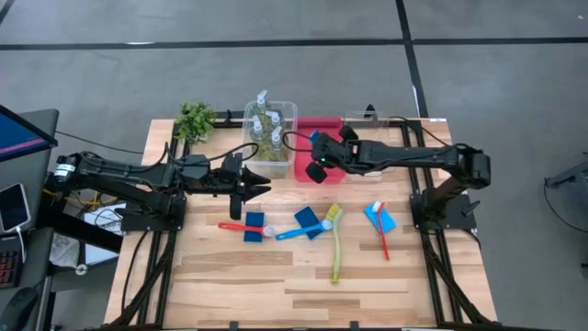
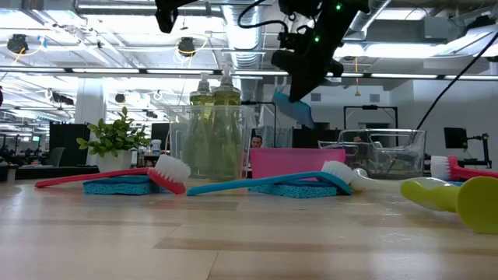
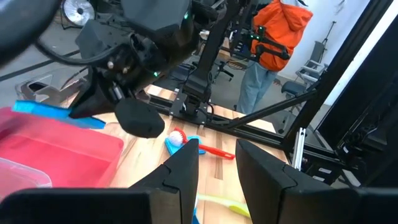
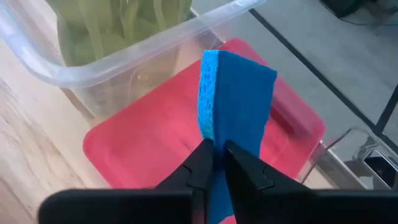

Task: Pick & Place Kitchen Sink Supplies
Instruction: Put the blue sponge into the red bin

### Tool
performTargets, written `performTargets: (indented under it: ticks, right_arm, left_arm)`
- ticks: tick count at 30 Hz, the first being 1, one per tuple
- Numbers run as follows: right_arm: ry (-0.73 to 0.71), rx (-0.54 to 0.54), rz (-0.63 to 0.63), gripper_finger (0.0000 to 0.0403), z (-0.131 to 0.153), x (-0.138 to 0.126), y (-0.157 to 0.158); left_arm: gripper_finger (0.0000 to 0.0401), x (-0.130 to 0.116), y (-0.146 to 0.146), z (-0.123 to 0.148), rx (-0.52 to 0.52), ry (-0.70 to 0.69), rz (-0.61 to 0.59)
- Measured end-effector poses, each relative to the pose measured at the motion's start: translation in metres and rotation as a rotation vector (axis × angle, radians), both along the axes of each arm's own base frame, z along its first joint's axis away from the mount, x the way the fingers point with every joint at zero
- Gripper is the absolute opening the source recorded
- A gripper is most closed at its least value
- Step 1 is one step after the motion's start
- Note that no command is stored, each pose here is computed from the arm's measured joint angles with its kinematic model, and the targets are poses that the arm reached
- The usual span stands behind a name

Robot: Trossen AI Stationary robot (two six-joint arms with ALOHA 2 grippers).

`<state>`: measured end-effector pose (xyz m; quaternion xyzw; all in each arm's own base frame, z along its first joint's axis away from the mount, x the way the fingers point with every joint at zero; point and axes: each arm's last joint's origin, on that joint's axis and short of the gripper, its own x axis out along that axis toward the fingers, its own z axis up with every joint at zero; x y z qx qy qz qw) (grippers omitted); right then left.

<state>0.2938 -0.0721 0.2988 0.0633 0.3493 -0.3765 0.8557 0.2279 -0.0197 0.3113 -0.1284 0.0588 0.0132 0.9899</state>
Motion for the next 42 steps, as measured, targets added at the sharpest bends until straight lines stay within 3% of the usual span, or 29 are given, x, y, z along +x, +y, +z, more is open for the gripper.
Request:
performTargets:
  ticks: [11,16,26,34,42]
  right_arm:
    - [0.042,0.011,-0.003,0.0135,-0.005,0.0,0.001]
    - [0.018,0.034,0.015,0.0161,-0.002,-0.002,0.012]
    - [0.015,0.097,0.242,0.0149,-0.001,0.004,0.055]
    - [-0.001,0.286,0.482,0.0126,-0.002,0.006,0.083]
    - [-0.048,0.367,0.521,0.0126,-0.009,0.018,0.105]
  left_arm:
    - [0.0108,0.0,0.0,0.0,0.0,0.0,0.0]
    - [0.0108,0.0,0.0,0.0,0.0,0.0,0.0]
    - [0.0108,0.0,0.0,0.0,0.003,0.0,0.0]
    - [0.0108,0.0,0.0,0.0,0.003,0.0,0.0]
    - [0.0108,0.0,0.0,0.0,0.003,0.0,0.0]
